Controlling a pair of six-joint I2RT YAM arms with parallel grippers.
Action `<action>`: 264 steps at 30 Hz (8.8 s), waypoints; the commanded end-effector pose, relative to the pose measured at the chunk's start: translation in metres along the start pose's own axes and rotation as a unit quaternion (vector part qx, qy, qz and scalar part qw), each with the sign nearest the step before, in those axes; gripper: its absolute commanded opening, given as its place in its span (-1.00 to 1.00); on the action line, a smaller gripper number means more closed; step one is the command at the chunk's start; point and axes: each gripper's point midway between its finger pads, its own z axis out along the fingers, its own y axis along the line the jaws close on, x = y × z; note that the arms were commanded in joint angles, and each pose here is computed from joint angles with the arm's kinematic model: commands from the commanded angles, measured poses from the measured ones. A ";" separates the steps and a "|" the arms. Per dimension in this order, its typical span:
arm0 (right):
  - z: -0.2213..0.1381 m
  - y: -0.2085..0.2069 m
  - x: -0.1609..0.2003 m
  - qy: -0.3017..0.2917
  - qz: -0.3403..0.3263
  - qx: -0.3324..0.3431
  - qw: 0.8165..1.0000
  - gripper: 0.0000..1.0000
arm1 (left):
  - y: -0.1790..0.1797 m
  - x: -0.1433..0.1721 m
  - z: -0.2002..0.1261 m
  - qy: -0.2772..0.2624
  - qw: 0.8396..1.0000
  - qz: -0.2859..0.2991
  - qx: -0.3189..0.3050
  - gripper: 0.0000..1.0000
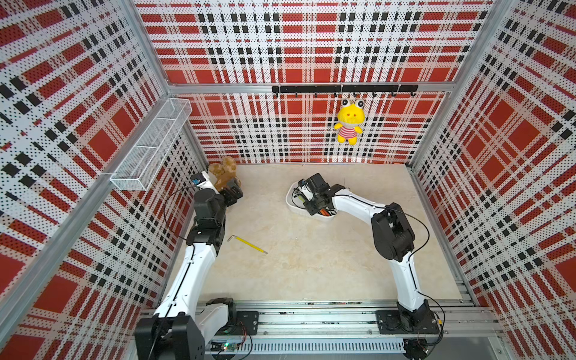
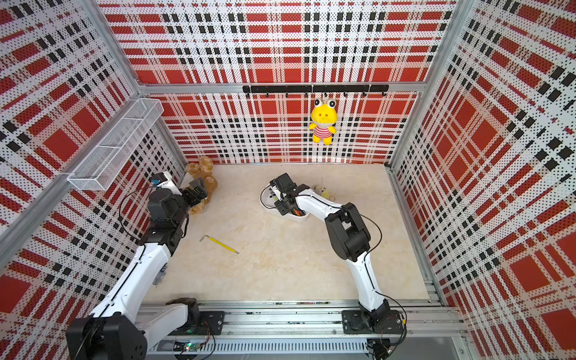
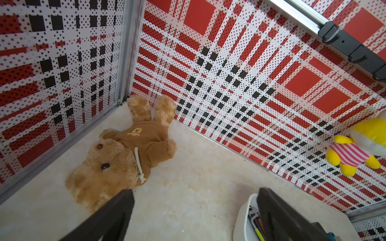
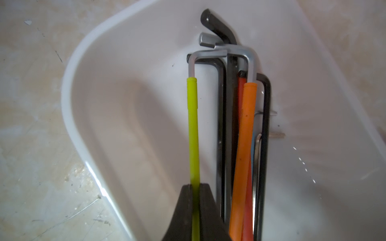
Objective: Put the hex key on the desktop into the storage box
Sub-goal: Place the Allen key in the storage box, then pick up the Allen key from the center of the board, then place the Allen key in the storage box, then reset both arms
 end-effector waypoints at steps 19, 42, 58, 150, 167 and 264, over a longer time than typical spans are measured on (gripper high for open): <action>0.002 -0.008 -0.002 -0.003 0.009 0.010 1.000 -0.67 | 0.000 -0.006 -0.002 -0.011 1.000 -0.002 0.006 0.99; -0.068 0.201 -0.033 -0.084 -0.089 -0.144 0.982 -0.27 | 0.005 -0.009 -0.004 -0.022 1.000 -0.008 -0.004 0.99; -0.028 0.297 -0.001 -0.027 -0.110 -0.218 0.969 -0.29 | -0.015 0.016 0.013 0.041 0.997 -0.006 0.059 0.98; -0.095 0.045 -0.020 -0.100 -0.028 -0.012 0.995 -1.00 | -0.031 0.024 0.014 0.066 0.994 0.012 0.083 0.98; -0.060 -0.038 0.021 -0.036 0.043 0.053 0.997 -1.00 | -0.037 0.034 0.020 0.085 0.991 0.011 0.099 0.98; -0.125 -0.182 0.198 -0.124 0.303 0.206 0.922 1.00 | 0.078 0.090 0.018 -0.105 0.982 0.143 -0.066 0.99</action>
